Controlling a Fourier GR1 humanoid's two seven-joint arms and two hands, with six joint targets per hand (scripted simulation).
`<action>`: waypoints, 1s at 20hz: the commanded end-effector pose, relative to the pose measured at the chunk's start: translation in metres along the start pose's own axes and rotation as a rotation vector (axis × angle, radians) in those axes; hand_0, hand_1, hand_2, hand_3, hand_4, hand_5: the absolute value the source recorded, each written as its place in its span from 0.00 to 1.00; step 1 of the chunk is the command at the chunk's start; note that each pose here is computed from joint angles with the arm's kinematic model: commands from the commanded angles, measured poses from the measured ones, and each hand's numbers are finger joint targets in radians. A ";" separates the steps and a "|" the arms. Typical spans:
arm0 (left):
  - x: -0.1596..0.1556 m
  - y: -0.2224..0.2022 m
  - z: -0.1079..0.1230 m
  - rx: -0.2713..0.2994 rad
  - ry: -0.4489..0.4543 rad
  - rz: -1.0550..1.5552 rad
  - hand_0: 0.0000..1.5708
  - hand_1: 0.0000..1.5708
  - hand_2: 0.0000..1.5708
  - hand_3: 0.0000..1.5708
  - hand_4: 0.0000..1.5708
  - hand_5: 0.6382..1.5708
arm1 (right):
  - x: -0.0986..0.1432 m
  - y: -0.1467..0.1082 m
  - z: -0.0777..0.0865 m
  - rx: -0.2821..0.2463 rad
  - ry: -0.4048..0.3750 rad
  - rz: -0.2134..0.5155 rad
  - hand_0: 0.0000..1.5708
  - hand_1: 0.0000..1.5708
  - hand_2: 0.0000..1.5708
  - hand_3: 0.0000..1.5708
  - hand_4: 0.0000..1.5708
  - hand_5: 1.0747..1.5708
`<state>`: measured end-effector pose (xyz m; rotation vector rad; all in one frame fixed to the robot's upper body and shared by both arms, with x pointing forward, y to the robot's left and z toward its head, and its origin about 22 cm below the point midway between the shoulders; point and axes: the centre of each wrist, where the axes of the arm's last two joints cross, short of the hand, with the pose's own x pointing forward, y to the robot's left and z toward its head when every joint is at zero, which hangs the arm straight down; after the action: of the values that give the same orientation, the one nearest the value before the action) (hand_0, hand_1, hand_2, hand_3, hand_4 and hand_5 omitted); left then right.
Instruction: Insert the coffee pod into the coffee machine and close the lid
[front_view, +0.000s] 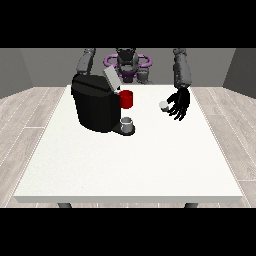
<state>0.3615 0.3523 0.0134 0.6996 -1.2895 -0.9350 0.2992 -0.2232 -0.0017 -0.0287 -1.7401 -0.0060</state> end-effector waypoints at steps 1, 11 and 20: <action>0.025 -0.044 -0.006 -0.149 -0.034 0.045 0.80 0.80 0.79 0.69 0.07 1.00 | -0.007 -0.010 0.002 -0.017 0.030 0.005 0.00 0.00 0.00 0.00 0.19 1.00; 0.025 -0.046 -0.010 -0.085 -0.086 0.007 0.88 0.88 0.91 0.86 0.42 1.00 | -0.011 -0.021 0.002 -0.030 0.055 0.010 0.00 0.00 0.00 0.00 0.26 1.00; 0.040 -0.060 -0.012 -0.144 -0.156 0.121 0.92 0.92 0.90 0.83 0.39 1.00 | -0.040 -0.030 0.017 -0.098 0.150 -0.022 0.00 0.00 0.00 0.00 0.18 1.00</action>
<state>0.3629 0.3004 -0.0164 0.5014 -1.3751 -1.0102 0.2857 -0.2479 -0.0435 -0.0658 -1.6281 -0.0952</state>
